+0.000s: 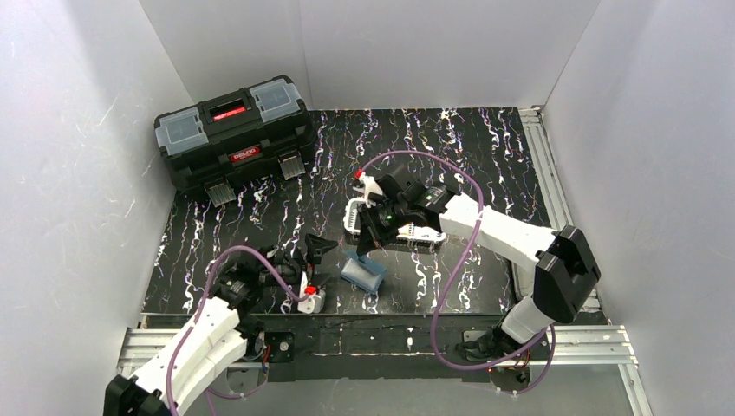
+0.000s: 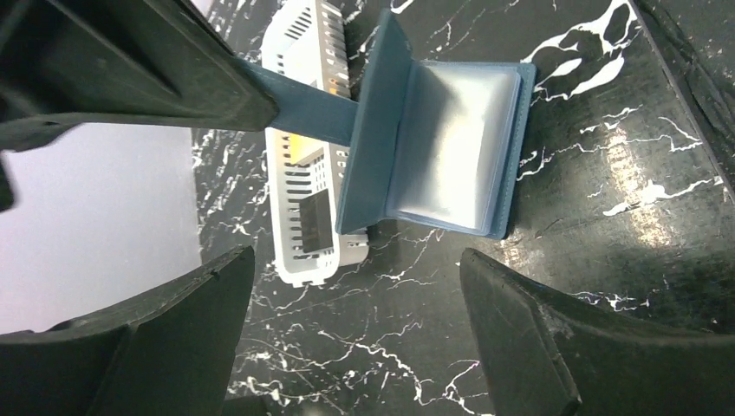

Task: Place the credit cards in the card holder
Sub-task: Open the card holder.

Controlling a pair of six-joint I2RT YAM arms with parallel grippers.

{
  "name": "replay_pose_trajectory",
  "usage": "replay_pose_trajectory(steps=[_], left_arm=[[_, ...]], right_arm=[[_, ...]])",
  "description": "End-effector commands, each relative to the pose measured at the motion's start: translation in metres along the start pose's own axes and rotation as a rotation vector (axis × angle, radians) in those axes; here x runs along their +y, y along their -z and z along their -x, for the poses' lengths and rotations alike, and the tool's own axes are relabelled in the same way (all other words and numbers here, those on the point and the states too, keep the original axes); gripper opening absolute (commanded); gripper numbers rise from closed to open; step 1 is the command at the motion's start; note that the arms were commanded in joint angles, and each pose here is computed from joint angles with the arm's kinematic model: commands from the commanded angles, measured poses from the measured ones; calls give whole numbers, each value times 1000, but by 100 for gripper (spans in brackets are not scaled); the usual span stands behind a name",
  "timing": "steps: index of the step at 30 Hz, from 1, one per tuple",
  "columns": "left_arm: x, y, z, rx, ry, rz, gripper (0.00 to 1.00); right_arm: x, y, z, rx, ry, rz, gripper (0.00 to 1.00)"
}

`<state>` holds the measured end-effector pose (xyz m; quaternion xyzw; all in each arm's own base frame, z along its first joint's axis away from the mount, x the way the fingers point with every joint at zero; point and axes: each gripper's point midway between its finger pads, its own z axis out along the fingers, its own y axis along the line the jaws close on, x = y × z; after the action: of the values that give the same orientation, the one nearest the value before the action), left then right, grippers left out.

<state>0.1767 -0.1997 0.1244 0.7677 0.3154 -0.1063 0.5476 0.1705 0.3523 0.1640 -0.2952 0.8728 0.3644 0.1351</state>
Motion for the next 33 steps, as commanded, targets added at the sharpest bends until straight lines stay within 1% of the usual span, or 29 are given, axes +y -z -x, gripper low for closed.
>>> replay_pose_trajectory(steps=[1, 5, 11, 13, 19, 22, 25, 30, 31, 33], left_arm=[[-20, 6, 14, -39, 17, -30, 88], [-27, 4, 16, -63, -13, -47, 88], [-20, -2, 15, -85, -28, -78, 86], [-20, -4, 15, -96, -34, -88, 85], [-22, -8, 16, -120, -40, -103, 82], [-20, -9, 16, -125, -39, -104, 81], [-14, -11, 15, -119, -30, -98, 80], [-7, -12, 15, -108, 0, -72, 80], [-7, -11, 15, -106, 10, -69, 81], [-7, -10, 16, -104, 19, -61, 86]], right_arm=[[6, -2, -5, 46, -90, 134, 1], [-25, -14, -21, 77, -152, 53, 1], [-74, -16, -55, 122, -235, -108, 1], [-86, -16, -63, 120, -258, -158, 1], [-102, -12, -75, 123, -278, -241, 1], [-110, -11, -81, 152, -301, -277, 1], [-98, -13, -78, 166, -295, -211, 1], [-55, 1, -40, 106, -202, -46, 1], [-45, 4, -32, 96, -180, -16, 1], [-25, 10, -19, 80, -149, 45, 1]])
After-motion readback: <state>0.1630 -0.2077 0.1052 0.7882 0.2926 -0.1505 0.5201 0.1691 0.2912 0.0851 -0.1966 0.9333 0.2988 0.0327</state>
